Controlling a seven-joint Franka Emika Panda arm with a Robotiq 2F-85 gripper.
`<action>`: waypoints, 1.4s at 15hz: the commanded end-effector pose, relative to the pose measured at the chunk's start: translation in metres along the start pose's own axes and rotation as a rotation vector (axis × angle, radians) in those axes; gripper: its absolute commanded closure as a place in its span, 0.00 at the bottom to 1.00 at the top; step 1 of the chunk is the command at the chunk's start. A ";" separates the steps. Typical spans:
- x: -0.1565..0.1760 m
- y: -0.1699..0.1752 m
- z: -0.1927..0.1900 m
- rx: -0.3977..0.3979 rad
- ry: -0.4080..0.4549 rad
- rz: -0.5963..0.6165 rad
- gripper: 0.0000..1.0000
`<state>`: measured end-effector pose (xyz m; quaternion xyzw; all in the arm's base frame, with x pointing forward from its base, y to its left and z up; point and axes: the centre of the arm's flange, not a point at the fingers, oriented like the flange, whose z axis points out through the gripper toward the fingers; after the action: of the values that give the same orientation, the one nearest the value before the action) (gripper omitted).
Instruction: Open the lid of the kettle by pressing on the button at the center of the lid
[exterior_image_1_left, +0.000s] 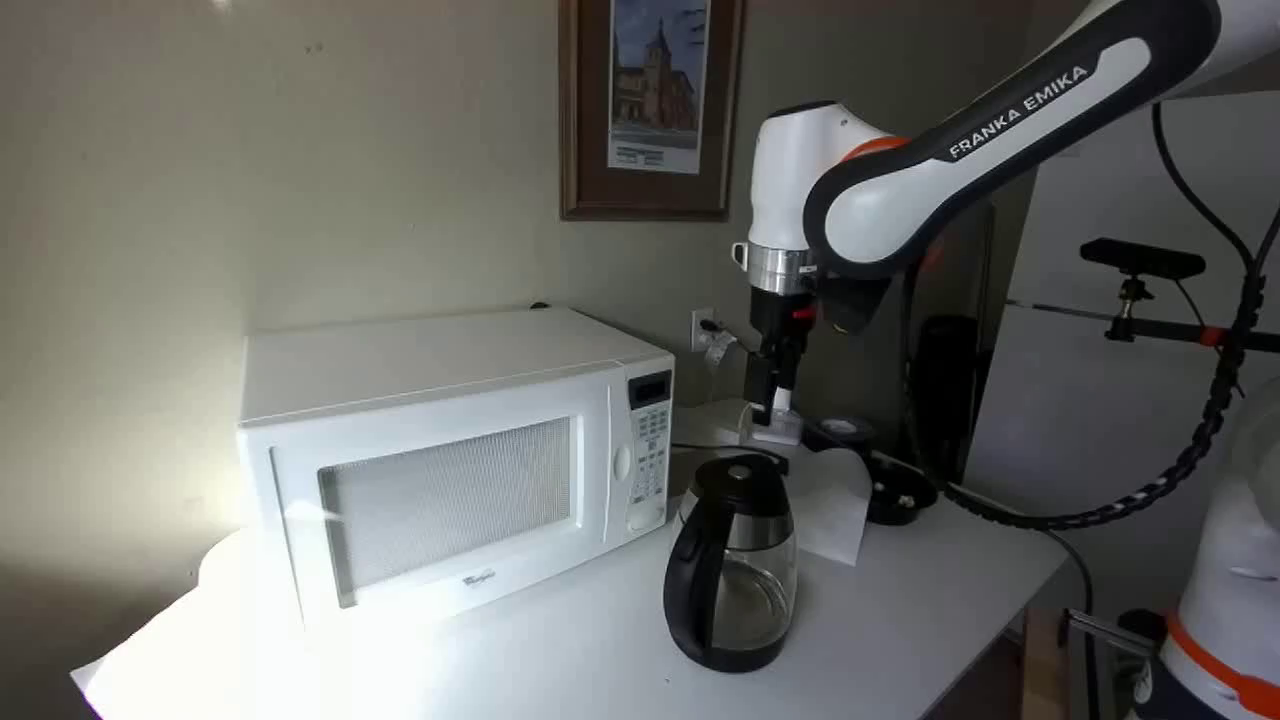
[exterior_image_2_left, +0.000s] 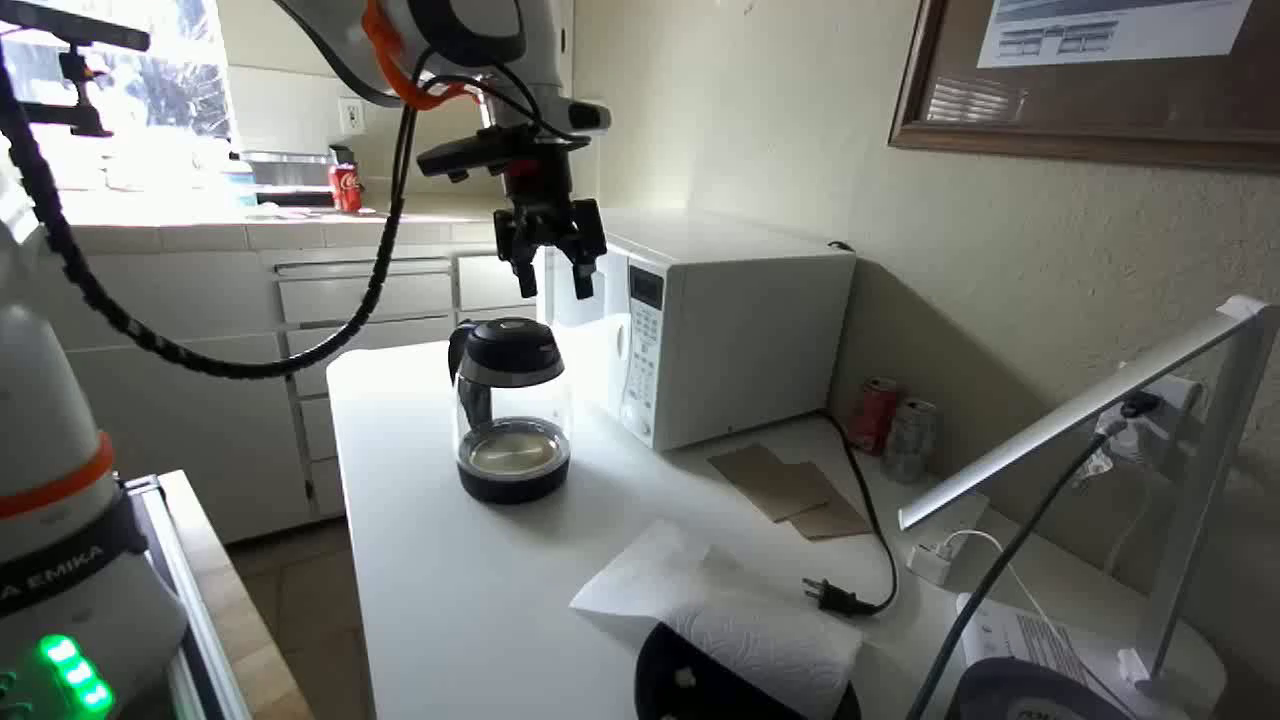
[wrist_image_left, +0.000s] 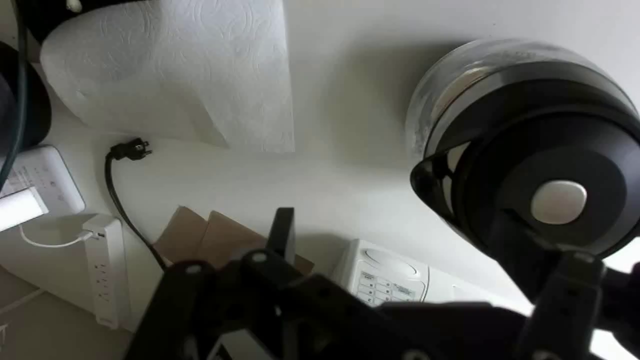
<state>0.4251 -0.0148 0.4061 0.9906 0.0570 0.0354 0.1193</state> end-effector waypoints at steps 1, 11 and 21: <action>0.000 0.000 0.000 0.000 0.000 0.000 0.00; 0.005 -0.034 -0.002 0.072 -0.001 -0.078 0.00; 0.013 -0.046 0.025 0.158 0.008 -0.079 0.87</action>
<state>0.4292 0.0256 0.3854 0.9936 0.0954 0.0229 0.0565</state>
